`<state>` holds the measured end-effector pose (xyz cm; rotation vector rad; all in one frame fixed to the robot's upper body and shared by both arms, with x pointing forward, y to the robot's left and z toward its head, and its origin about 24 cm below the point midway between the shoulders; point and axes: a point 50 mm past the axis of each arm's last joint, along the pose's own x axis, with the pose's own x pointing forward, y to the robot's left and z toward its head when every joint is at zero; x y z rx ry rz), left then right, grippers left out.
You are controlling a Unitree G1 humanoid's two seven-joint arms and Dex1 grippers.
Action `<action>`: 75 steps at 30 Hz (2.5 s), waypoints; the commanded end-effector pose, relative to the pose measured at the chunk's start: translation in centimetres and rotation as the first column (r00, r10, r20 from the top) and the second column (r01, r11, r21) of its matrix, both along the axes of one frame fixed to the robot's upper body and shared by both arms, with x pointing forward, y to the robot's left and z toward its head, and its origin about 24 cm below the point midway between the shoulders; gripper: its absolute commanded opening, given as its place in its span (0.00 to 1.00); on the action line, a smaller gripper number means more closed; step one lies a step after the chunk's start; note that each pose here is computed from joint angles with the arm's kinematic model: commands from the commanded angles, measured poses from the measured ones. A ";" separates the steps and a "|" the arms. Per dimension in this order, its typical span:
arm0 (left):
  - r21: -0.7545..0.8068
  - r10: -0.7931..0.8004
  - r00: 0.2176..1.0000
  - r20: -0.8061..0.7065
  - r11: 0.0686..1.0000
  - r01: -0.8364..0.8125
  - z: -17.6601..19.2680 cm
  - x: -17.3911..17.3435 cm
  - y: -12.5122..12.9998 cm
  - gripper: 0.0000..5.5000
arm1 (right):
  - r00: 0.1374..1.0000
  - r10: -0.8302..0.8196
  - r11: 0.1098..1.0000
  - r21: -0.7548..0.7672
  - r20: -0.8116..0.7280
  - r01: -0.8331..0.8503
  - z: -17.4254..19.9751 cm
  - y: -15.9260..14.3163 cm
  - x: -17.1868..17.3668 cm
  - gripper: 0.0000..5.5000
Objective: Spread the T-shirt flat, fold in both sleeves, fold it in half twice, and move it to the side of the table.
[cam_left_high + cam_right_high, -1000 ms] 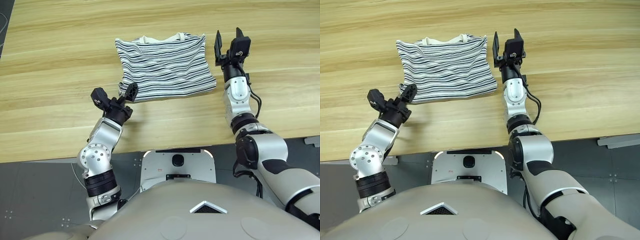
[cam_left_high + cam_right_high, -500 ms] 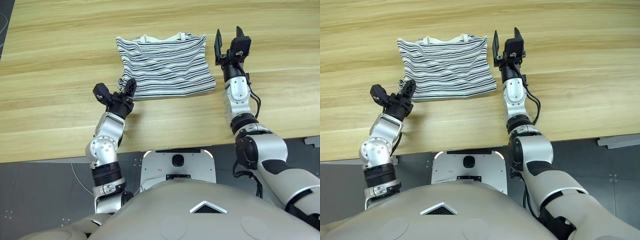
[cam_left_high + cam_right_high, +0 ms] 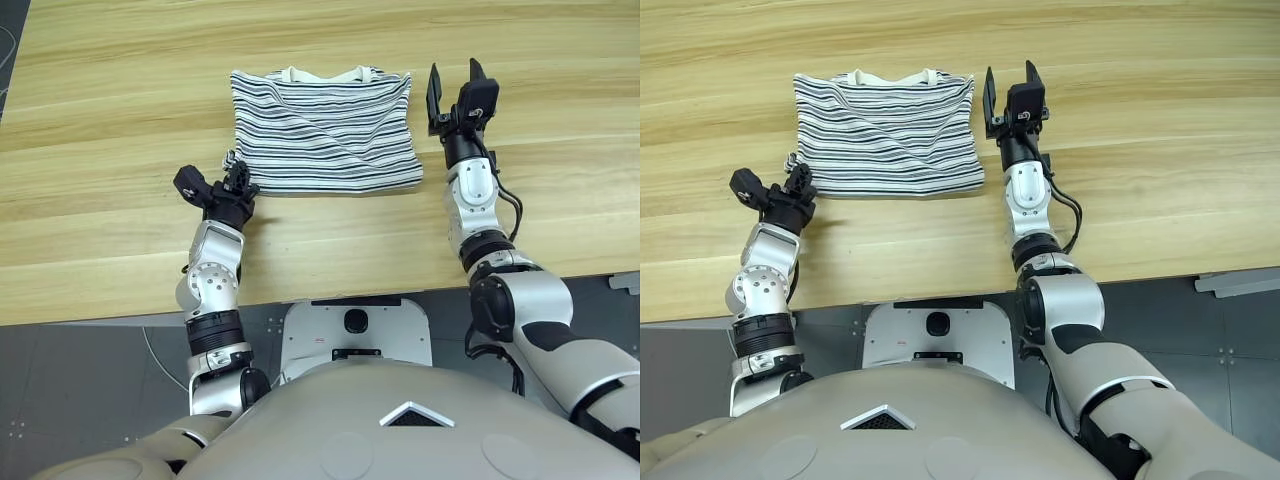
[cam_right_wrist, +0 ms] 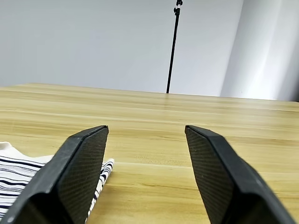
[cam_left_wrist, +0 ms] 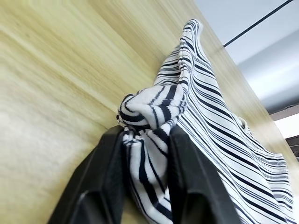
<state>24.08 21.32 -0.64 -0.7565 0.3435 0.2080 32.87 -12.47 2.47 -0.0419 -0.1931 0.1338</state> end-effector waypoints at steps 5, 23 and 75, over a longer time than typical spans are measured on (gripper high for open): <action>0.113 -0.039 0.999 -0.028 0.993 0.042 -0.4 0.6 3.0 0.03 | 0.996 0.043 0.999 -0.026 0.079 -0.041 0.3 -0.6 -0.9 0.55; 0.301 -0.116 0.992 0.047 0.949 0.096 1.9 3.0 4.9 0.02 | 0.750 0.608 0.705 -0.257 -0.261 -0.661 -2.8 6.0 -6.4 0.13; 0.809 -0.882 0.463 -0.091 0.206 0.550 0.7 0.9 -11.4 0.02 | 0.577 0.567 0.478 -0.336 -0.587 -0.811 -7.1 6.7 -7.5 0.02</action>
